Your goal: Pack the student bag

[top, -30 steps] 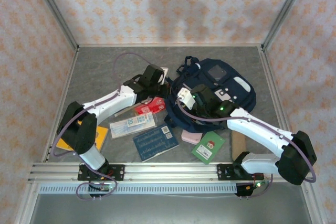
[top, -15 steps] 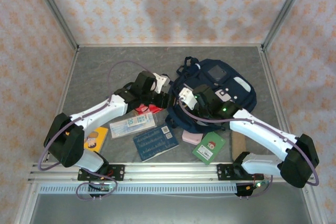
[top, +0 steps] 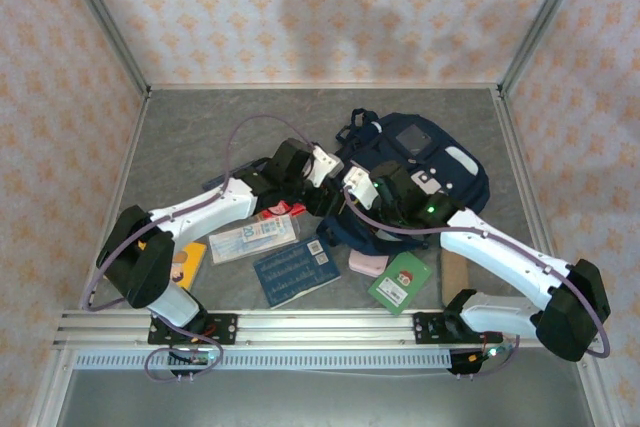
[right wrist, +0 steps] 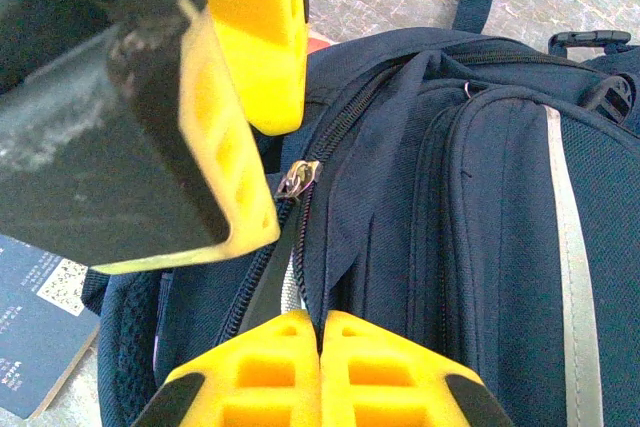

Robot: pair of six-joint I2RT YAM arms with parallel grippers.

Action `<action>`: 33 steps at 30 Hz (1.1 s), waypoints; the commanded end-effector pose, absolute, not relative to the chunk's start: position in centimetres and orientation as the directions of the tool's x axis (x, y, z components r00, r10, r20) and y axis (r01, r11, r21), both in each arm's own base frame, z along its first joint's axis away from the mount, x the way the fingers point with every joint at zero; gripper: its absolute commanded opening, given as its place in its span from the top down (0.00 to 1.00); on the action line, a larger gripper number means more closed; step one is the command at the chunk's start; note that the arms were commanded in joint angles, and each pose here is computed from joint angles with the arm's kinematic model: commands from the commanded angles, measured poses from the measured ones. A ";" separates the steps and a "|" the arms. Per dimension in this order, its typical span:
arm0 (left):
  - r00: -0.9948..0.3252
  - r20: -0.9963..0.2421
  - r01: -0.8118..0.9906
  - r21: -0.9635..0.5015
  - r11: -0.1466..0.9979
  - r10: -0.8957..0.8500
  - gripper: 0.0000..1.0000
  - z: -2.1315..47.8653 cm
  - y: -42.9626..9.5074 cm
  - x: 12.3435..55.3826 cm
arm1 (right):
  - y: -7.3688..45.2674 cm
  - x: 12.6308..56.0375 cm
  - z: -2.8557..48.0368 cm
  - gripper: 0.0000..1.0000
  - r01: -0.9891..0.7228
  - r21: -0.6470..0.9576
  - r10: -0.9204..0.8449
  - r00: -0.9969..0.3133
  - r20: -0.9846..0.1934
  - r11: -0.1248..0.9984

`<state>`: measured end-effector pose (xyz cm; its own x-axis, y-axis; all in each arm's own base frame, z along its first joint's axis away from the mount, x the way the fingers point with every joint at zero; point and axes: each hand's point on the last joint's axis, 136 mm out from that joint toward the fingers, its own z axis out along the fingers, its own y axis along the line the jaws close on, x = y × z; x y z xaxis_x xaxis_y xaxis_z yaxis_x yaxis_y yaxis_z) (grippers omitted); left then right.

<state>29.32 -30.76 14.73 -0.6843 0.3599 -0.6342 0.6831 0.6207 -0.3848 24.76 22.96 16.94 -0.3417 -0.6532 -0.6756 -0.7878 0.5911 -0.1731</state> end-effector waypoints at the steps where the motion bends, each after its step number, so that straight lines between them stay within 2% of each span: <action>1: -0.655 -0.630 0.706 -0.314 0.634 0.417 0.47 13.9 -30.8 29.6 | 23.6 25.4 20.6 1.00 -0.772 -0.165 -0.587 -0.306 -0.750 0.614; 5: -0.636 -0.636 0.712 -0.266 0.649 0.437 0.47 13.6 -31.5 30.1 | 23.8 25.3 21.1 1.00 -0.773 -0.147 -0.565 -0.306 -0.767 0.618; 7: -0.625 -0.638 0.707 -0.219 0.672 0.450 0.51 13.4 -31.6 30.6 | 24.0 25.2 21.3 1.00 -0.773 -0.135 -0.555 -0.310 -0.772 0.619; 9: -0.617 -0.649 0.697 -0.186 0.692 0.446 0.60 13.3 -31.5 31.2 | 24.1 25.2 21.4 1.00 -0.773 -0.127 -0.548 -0.312 -0.777 0.621; 12: -0.609 -0.666 0.657 -0.120 0.744 0.431 0.84 13.4 -30.5 32.5 | 24.0 25.2 21.4 1.00 -0.772 -0.125 -0.546 -0.315 -0.776 0.623; 16: -0.595 -0.682 0.645 -0.088 0.759 0.426 0.99 13.8 -30.0 32.9 | 23.8 25.0 21.3 1.00 -0.771 -0.127 -0.549 -0.317 -0.773 0.624; 23: -0.588 -0.705 0.651 -0.120 0.750 0.398 1.00 14.9 -29.9 32.5 | 23.0 24.7 20.2 1.00 -0.764 -0.140 -0.570 -0.333 -0.751 0.630; 33: -0.606 -0.729 0.608 -0.167 0.777 0.318 1.00 16.7 -28.0 34.1 | 22.5 24.1 19.5 1.00 -0.774 -0.145 -0.589 -0.331 -0.737 0.616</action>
<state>31.91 -30.04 15.38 -0.6157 0.3759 -0.6926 0.6649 0.7195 -0.2006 24.51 22.75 18.09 -0.3588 -0.6080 -0.7082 -0.7725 0.6193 -0.1403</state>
